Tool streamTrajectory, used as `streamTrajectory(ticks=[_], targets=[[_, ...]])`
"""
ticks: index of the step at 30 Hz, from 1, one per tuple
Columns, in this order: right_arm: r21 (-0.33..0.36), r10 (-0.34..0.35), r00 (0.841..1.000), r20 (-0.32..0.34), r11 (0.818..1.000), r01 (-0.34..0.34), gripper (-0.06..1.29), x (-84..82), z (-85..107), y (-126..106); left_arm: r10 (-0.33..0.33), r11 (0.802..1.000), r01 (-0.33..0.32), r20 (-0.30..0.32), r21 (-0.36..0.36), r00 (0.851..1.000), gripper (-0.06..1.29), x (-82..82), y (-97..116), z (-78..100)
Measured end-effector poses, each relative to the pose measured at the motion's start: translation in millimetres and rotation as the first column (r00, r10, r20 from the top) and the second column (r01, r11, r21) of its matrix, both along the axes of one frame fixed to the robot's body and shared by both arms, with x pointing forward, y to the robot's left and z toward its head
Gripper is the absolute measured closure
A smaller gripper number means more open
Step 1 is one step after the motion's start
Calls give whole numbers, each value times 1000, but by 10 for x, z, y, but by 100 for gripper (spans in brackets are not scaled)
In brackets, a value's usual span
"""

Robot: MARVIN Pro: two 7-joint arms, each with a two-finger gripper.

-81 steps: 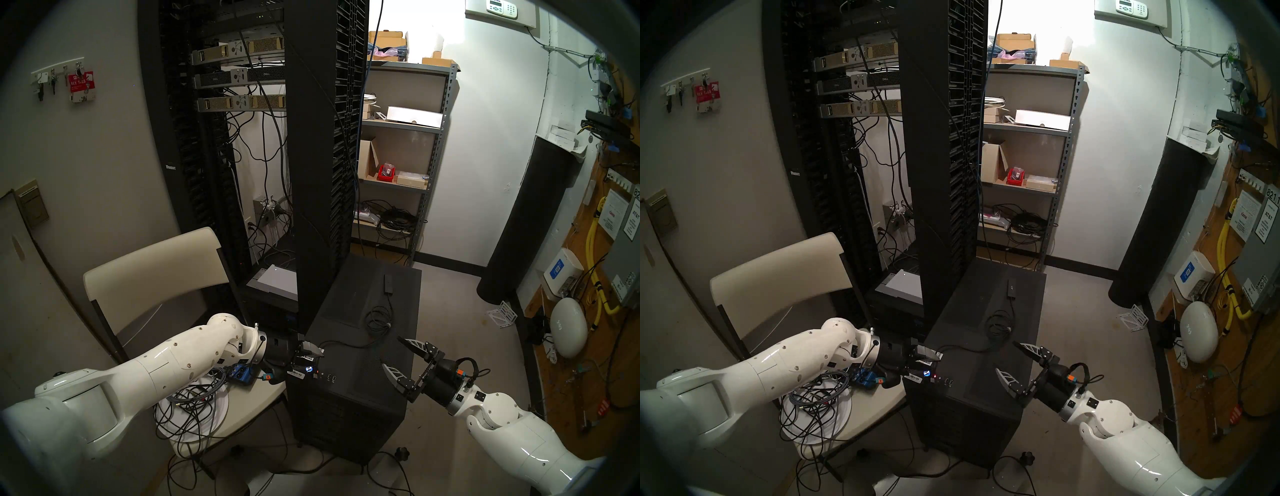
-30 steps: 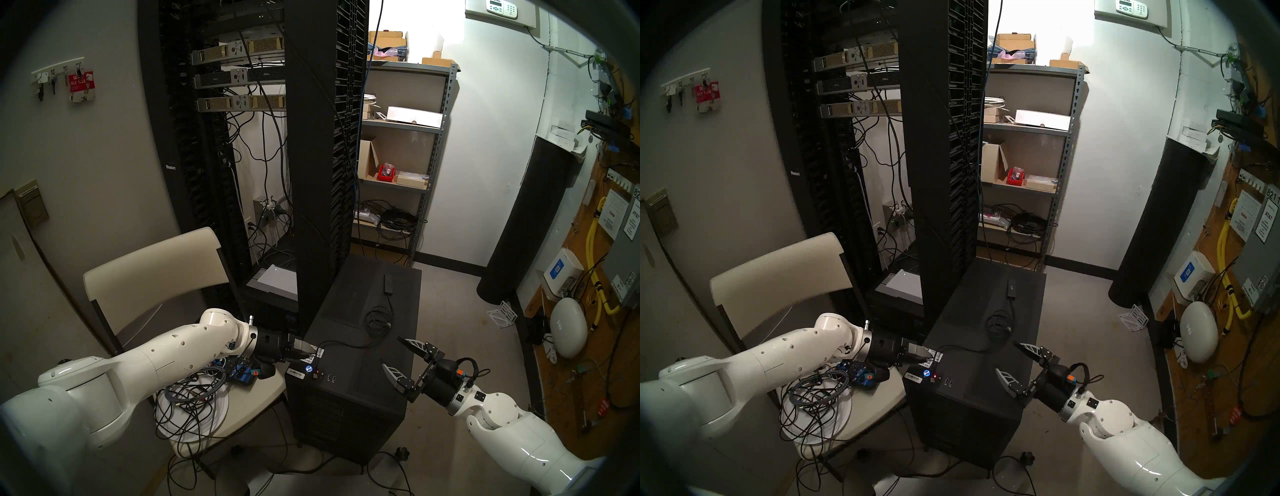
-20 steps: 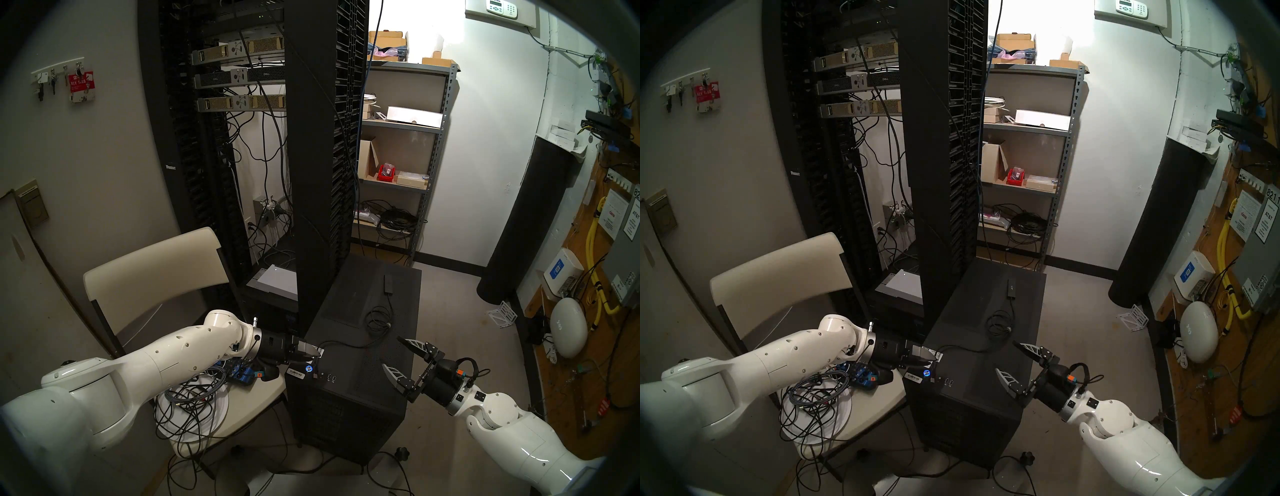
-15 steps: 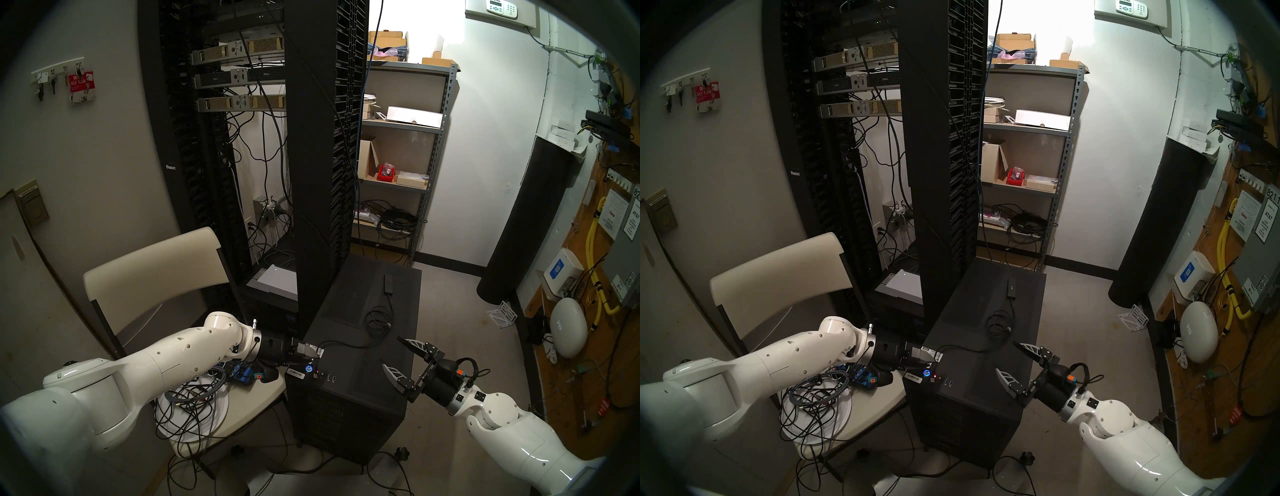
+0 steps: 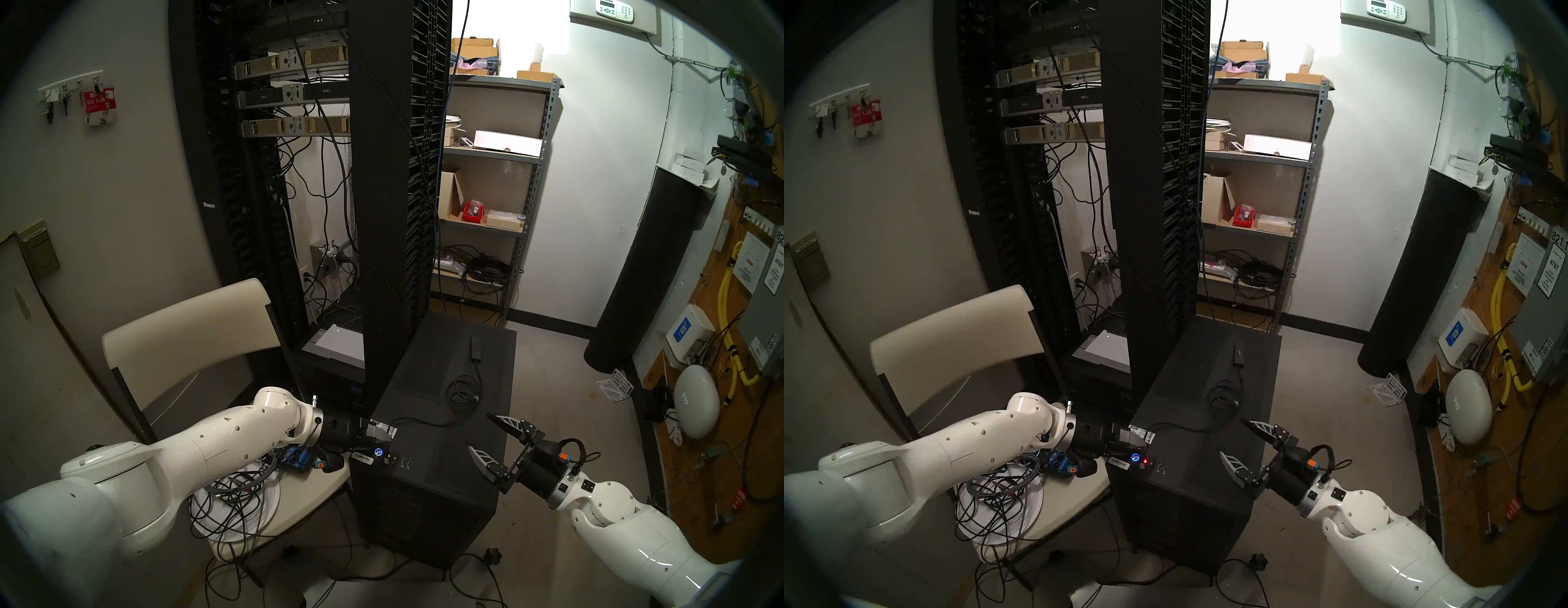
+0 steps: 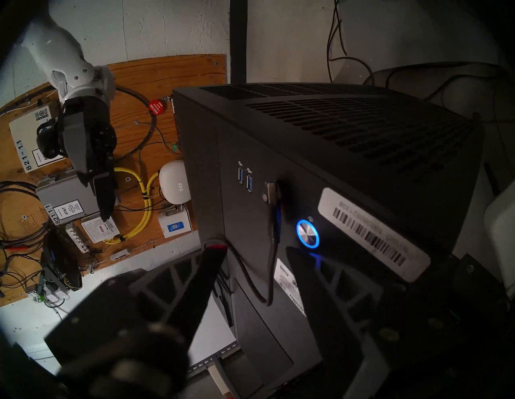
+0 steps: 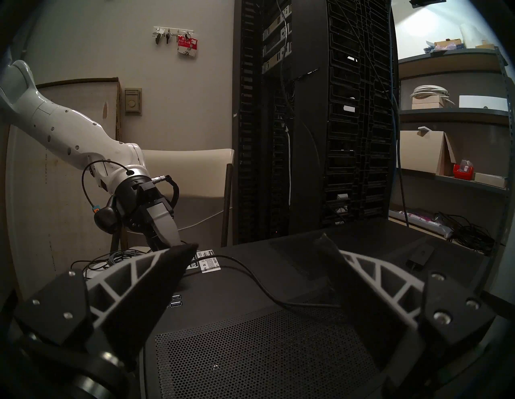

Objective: Insert the cable into the workstation's USB slot

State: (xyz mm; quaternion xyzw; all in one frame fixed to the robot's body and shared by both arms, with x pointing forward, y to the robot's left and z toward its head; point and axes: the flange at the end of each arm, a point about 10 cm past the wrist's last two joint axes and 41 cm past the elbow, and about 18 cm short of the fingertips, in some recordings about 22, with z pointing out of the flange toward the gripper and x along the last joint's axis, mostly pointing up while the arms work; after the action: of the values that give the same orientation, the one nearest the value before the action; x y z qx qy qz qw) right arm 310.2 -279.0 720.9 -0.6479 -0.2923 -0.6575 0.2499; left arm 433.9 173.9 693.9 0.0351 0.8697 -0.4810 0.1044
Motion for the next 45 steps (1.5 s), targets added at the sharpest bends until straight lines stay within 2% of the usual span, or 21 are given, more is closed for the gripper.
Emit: streamTrajectory(ticks=[22,25,30,35,37,41,42,45], targets=[[0,0,1000,0,1000,0,4,0,0,0,15,1000,-15,-5,-22,1000,61,55,-40,-97],[0,0,1000,0,1000,0,4,0,0,0,16,1000,-16,-10,-12,1000,79,46,-31,-134],[0,0,1000,0,1000,0,4,-1,-1,0,21,1000,-21,-14,-13,1000,88,38,-22,-163],[0,0,1000,0,1000,0,4,-1,-1,0,30,999,-31,-22,-29,999,89,19,-17,-184],[0,0,1000,0,1000,0,4,-1,-1,0,37,999,-39,-36,-39,999,107,-9,-17,-208],[0,0,1000,0,1000,0,4,-1,-1,0,54,996,-58,-63,-65,997,112,-60,-44,-222],[0,0,1000,0,1000,0,4,-1,-1,0,59,995,-65,-75,-78,995,121,-93,-64,-223],[0,0,1000,0,1000,0,4,-1,-1,0,67,991,-78,-103,-108,992,122,-155,-92,-220]])
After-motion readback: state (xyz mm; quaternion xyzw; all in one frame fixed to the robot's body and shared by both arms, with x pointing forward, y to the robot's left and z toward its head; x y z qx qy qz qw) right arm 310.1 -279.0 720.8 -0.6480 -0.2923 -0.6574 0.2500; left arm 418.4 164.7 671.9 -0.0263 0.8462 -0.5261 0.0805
